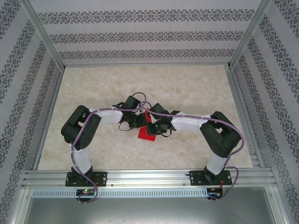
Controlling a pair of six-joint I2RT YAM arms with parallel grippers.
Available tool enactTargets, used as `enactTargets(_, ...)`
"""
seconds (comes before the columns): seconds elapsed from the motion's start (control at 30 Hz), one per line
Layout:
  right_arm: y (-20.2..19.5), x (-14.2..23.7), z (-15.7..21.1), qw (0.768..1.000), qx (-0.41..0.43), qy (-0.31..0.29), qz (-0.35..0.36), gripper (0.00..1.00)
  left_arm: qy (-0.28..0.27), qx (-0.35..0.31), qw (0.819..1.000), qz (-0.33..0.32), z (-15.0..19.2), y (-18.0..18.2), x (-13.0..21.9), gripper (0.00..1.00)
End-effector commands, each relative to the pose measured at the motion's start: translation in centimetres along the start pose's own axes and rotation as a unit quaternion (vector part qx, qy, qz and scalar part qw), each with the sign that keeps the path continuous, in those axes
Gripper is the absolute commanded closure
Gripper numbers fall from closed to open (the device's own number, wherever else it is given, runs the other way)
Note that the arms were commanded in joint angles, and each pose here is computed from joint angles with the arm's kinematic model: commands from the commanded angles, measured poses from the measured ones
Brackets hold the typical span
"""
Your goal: Fold a paper plane with a square sheet of paper (pick it up from the middle)
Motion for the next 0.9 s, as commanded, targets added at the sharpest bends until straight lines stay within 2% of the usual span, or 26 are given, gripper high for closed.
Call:
enactTargets(0.0, 0.6, -0.8, -0.6, 1.000, -0.010, -0.012, 0.000, 0.93, 0.071, 0.052, 0.991, -0.099, 4.1, 4.6, -2.3, 0.97)
enactTargets(0.27, -0.5, -1.3, 0.4, 1.000, -0.011, 0.007, 0.018, 0.94, 0.073, 0.054, 0.990, -0.107, 4.3, 4.8, -2.3, 0.97)
enactTargets(0.67, -3.2, 0.4, 6.3, 0.998, 0.007, 0.068, 0.019, 0.94, 0.071, 0.057, 0.990, -0.112, 4.4, 5.0, -2.3, 0.97)
enactTargets(0.77, -3.4, 1.0, 6.4, 0.998, 0.007, 0.060, 0.026, 0.94, 0.071, 0.056, 0.990, -0.111, 4.3, 4.9, -2.2, 0.97)
enactTargets(0.87, -2.4, 2.3, 5.1, 1.000, 0.008, 0.023, 0.019, 0.93, 0.070, 0.054, 0.990, -0.108, 4.2, 4.8, -2.2, 0.97)
Point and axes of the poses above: each hand's point on the last joint's axis, 136 mm out from that joint toward the fingers, its own x axis back along the fingers, its own y axis along the line the jaws close on, z = x × y, the point moved 7 cm from there along x, back along the fingers, and after that the axes turned 12 degrees about -x, right-handed, at the moved point
